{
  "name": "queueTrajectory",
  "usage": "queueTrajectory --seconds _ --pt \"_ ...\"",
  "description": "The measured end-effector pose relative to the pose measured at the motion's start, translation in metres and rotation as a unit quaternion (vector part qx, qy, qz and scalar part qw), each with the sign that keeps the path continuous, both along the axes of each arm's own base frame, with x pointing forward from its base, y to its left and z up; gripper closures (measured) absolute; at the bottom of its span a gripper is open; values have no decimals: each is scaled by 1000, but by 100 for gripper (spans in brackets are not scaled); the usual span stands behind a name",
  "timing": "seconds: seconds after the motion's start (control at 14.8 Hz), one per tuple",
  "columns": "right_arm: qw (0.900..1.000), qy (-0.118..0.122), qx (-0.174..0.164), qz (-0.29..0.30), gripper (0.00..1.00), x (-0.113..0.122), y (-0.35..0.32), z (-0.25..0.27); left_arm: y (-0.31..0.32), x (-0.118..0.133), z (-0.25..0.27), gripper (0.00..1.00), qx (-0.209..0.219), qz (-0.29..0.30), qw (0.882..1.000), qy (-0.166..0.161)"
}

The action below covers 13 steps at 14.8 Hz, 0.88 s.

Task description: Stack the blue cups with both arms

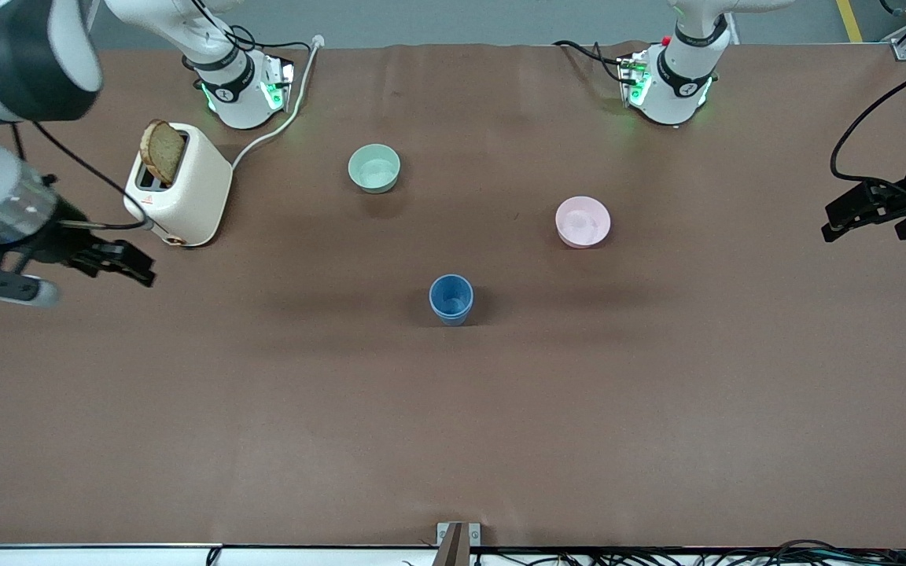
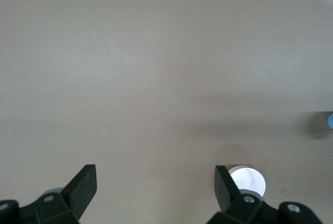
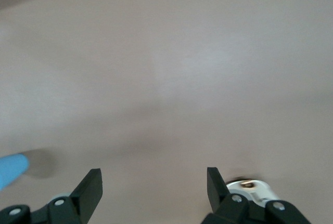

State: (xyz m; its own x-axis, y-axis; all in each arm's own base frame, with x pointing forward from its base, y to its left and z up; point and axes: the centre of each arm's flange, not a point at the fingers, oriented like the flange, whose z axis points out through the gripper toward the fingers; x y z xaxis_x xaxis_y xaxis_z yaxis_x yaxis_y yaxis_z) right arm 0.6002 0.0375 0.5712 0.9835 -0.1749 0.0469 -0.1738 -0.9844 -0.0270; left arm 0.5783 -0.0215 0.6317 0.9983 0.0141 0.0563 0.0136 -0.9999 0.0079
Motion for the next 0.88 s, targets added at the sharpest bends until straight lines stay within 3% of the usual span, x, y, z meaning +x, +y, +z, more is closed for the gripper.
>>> queueTrajectory --seconds 0.61,0.88 --pt "996 38 5 78 10 -51 -98 63 -2 0 8 0 0 -3 1000 -8" --pt "996 26 2 90 10 -53 -103 82 -4 0 8 0 0 -5 1000 -9"
